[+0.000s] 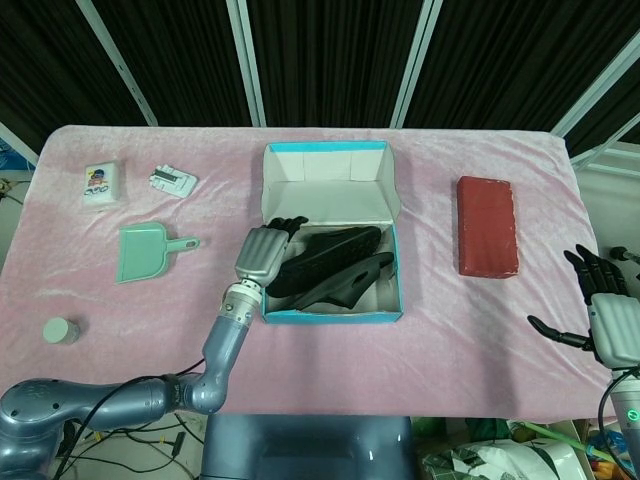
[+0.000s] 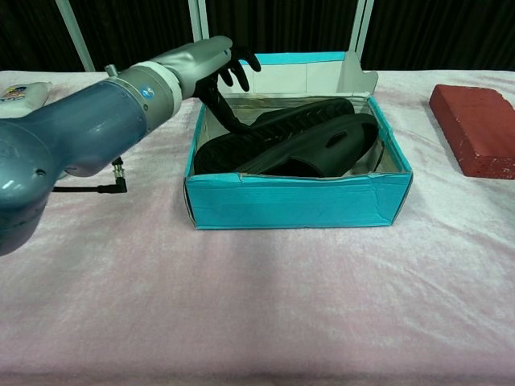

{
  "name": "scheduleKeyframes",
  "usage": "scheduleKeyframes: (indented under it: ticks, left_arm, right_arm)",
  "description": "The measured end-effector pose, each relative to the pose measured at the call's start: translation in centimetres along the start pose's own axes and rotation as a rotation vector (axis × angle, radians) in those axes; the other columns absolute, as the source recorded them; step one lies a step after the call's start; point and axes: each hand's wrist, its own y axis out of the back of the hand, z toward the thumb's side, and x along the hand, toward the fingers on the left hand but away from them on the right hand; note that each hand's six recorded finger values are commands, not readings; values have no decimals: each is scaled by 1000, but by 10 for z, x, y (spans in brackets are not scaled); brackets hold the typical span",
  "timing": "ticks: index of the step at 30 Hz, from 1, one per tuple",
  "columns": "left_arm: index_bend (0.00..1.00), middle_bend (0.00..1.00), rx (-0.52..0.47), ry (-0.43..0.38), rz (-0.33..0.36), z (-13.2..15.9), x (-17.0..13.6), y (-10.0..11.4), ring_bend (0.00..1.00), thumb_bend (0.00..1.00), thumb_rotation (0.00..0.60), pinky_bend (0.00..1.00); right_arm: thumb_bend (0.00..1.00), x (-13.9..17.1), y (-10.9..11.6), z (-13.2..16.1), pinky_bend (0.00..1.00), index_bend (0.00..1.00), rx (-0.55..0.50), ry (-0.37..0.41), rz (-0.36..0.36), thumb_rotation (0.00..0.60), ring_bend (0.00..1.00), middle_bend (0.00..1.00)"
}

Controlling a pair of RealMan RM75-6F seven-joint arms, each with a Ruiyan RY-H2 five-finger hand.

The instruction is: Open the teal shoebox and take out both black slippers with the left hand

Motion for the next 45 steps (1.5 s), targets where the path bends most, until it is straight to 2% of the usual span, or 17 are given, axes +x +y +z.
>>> scheduleKeyframes:
  ticks: [14, 17, 20, 22, 25, 30, 37, 41, 45]
  left_arm:
    - [160, 278, 35, 30, -6, 6, 14, -26, 217, 182, 600, 426]
    - [167, 291, 54, 35, -9, 8, 18, -33, 241, 211, 600, 429]
    - [231, 373, 82, 35, -7, 10, 21, -40, 336, 379, 600, 486]
    - [282, 456, 99, 30, -2, 12, 23, -44, 415, 529, 600, 541]
    - [322, 513, 125, 22, 26, 14, 24, -47, 472, 630, 600, 576]
    - [396, 571, 198, 2, 88, 12, 27, -47, 511, 710, 600, 616]
    - [443, 587, 235, -40, 106, -3, 31, -36, 512, 716, 600, 619]
    - [451, 588, 213, -53, 113, -15, 31, -23, 512, 712, 600, 615]
    - [457, 590, 141, -93, 142, -15, 26, -11, 511, 703, 600, 612]
  right_arm:
    - [0, 4, 2, -10, 53, 0, -10, -21, -7, 176, 0, 0]
    - [0, 5, 3, -12, 53, 0, -13, -25, -9, 177, 0, 0]
    - [0, 6, 3, -13, 53, 0, -14, -28, -10, 179, 0, 0]
    - [0, 6, 3, -14, 53, 0, -16, -28, -11, 180, 0, 0]
    - [0, 7, 4, -14, 53, 0, -21, -29, -13, 180, 0, 0]
    - [0, 9, 6, -17, 53, 0, -30, -35, -17, 180, 0, 0]
    - [0, 11, 9, -19, 53, 0, -47, -32, -27, 180, 0, 0]
    - [0, 10, 8, -17, 53, 0, -48, -28, -27, 181, 0, 0]
    - [0, 9, 7, -15, 53, 0, -46, -21, -27, 181, 0, 0]
